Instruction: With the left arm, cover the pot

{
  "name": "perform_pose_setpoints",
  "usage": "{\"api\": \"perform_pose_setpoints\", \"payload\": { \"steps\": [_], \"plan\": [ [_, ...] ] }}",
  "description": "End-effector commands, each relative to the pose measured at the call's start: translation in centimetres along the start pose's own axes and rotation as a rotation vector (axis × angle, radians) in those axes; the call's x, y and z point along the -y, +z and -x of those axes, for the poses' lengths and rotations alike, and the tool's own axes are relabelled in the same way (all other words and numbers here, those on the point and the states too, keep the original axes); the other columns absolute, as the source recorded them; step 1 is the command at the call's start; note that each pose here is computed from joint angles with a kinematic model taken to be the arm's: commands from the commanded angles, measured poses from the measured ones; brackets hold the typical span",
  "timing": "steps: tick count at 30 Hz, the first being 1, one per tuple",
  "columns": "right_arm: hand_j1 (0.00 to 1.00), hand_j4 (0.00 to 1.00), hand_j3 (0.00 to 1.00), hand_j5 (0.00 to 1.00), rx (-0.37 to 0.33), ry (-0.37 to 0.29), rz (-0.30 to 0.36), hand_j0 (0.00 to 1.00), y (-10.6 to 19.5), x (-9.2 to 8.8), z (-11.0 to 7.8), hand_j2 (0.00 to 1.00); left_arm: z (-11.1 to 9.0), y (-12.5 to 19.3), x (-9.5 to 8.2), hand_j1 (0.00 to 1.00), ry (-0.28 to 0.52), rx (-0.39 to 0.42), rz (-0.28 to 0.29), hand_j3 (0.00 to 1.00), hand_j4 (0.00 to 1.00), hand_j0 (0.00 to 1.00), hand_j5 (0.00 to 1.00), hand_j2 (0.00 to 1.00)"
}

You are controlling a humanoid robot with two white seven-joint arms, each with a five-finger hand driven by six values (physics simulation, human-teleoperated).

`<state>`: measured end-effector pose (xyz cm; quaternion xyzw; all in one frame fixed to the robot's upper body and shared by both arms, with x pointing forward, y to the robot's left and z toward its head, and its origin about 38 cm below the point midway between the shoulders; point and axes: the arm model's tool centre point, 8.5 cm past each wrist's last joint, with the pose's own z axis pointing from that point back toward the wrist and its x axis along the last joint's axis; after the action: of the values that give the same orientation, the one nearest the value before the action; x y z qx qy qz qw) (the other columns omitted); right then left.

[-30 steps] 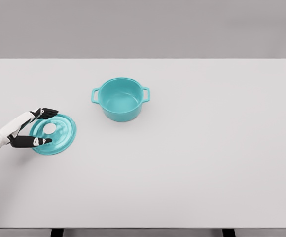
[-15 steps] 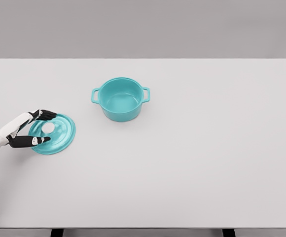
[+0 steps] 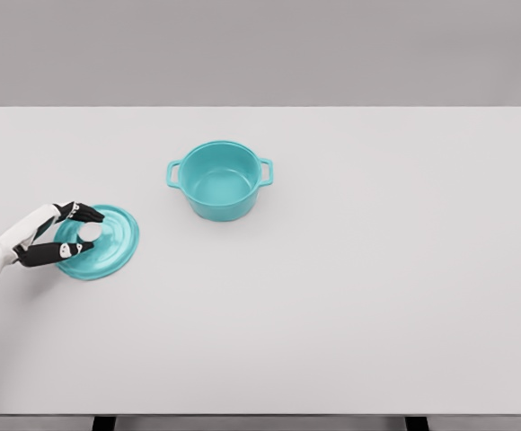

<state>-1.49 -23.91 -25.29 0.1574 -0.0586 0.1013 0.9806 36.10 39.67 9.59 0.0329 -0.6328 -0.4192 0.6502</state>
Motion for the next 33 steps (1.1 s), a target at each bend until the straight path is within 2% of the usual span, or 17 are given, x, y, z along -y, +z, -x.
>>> {"api": "perform_pose_setpoints", "payload": {
  "steps": [1,8,13,20,25,33],
  "plan": [
    [1.0,1.0,1.0,1.0,0.0,0.0,0.0,1.0,0.0,0.0,0.0,1.0,0.3,0.0,0.5,0.54,-0.023,-0.013,0.024,0.54,0.54,0.54,0.54,0.54],
    [1.0,1.0,1.0,1.0,0.0,0.0,0.0,1.0,0.0,0.0,0.0,1.0,-0.7,-0.4,0.1,0.54,-0.036,0.015,0.024,0.54,0.54,0.54,0.54,0.54],
    [1.0,1.0,1.0,1.0,0.0,0.0,0.0,1.0,0.0,0.0,0.0,1.0,-2.6,-1.1,-0.2,0.54,-0.055,0.07,0.03,0.54,0.54,0.54,0.54,0.54],
    [1.0,1.0,1.0,1.0,0.0,0.0,0.0,1.0,0.0,0.0,0.0,1.0,-3.1,-1.4,-0.8,0.54,-0.065,0.082,0.025,0.54,0.54,0.54,0.54,0.54],
    [1.0,1.0,1.0,1.0,0.0,0.0,0.0,1.0,0.0,0.0,0.0,1.0,-4.8,-2.0,-1.2,0.54,-0.084,0.126,0.023,0.54,0.54,0.54,0.54,0.54],
    [1.0,1.0,1.0,1.0,0.0,0.0,0.0,1.0,0.0,0.0,0.0,1.0,-5.8,-2.2,-1.6,0.52,-0.094,0.155,0.012,0.52,0.52,0.52,0.52,0.52]
  ]
}}
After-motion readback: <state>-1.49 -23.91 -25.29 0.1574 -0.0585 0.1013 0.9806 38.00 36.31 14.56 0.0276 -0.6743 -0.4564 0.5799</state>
